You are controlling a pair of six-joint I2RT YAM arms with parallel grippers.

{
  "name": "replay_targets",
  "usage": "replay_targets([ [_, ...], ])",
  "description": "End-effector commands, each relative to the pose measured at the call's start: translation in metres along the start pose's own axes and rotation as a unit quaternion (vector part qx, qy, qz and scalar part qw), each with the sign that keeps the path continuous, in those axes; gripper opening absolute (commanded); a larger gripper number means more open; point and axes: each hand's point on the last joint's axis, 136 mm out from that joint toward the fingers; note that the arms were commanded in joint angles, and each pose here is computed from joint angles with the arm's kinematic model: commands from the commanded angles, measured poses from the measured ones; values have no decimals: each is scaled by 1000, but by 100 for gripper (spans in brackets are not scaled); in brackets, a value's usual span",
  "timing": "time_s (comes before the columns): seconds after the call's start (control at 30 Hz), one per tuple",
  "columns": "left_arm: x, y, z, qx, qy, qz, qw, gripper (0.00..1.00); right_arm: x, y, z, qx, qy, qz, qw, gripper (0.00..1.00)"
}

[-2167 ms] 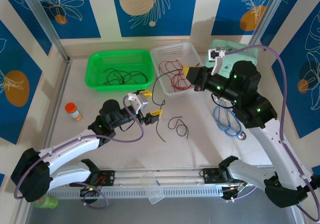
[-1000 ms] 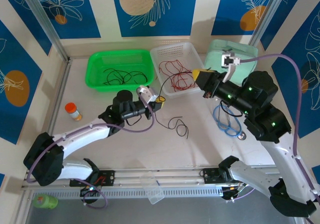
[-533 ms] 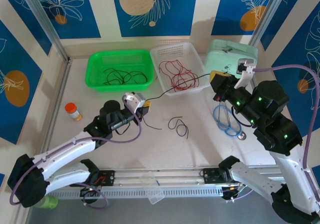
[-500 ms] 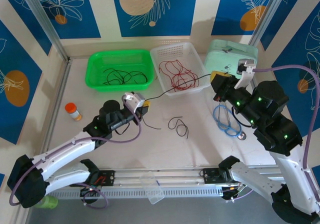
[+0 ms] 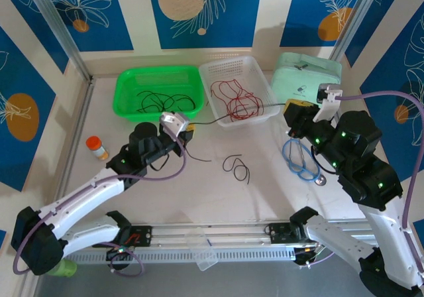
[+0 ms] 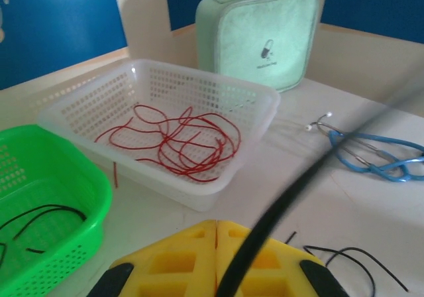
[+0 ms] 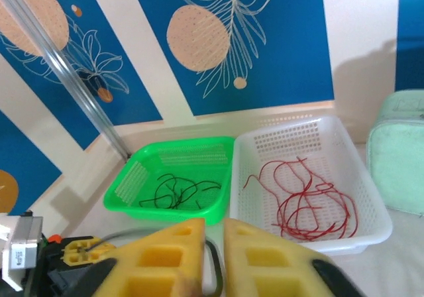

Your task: Untangle the cables

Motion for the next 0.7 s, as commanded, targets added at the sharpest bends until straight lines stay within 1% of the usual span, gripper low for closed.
replay_targets([
  [0.0, -28, -1, 25, -62, 5, 7, 998, 0, -16, 1, 15, -39, -10, -25, 999, 50],
  [0.03, -40, 0, 30, -77, 9, 6, 997, 0, -15, -1, 20, -52, -11, -18, 998, 58],
  [0.07, -52, 1, 33, -87, 10, 3, 996, 0, -14, -2, 23, -60, -12, -12, 998, 63],
  [0.23, -106, 14, 49, -137, 13, -30, 990, 0, -8, 2, 26, -73, -19, 1, 997, 76],
  [0.37, -145, 23, 64, -175, -7, -52, 983, 0, 3, 5, 24, -74, -31, 13, 997, 80],
  [0.47, -162, 23, 80, -208, -30, -51, 976, 0, 21, 1, 21, -71, -44, 35, 996, 80],
  [0.5, -165, 22, 88, -226, -40, -48, 972, 0, 27, -1, 20, -70, -49, 42, 995, 80],
  [0.57, -163, 19, 116, -284, -69, -28, 956, 0, 43, -4, 18, -71, -61, 61, 994, 79],
  [0.67, -150, 11, 160, -344, -88, 8, 935, 0, 68, -6, 20, -83, -82, 98, 988, 79],
])
Point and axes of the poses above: each hand's point on the last joint's axis, 136 mm out from that joint toward the fingers, its own y axis back along the fingers, its own z axis along the line the jaws close on, x = y × z, and after that the axes turned 5 degrees about y, right-handed
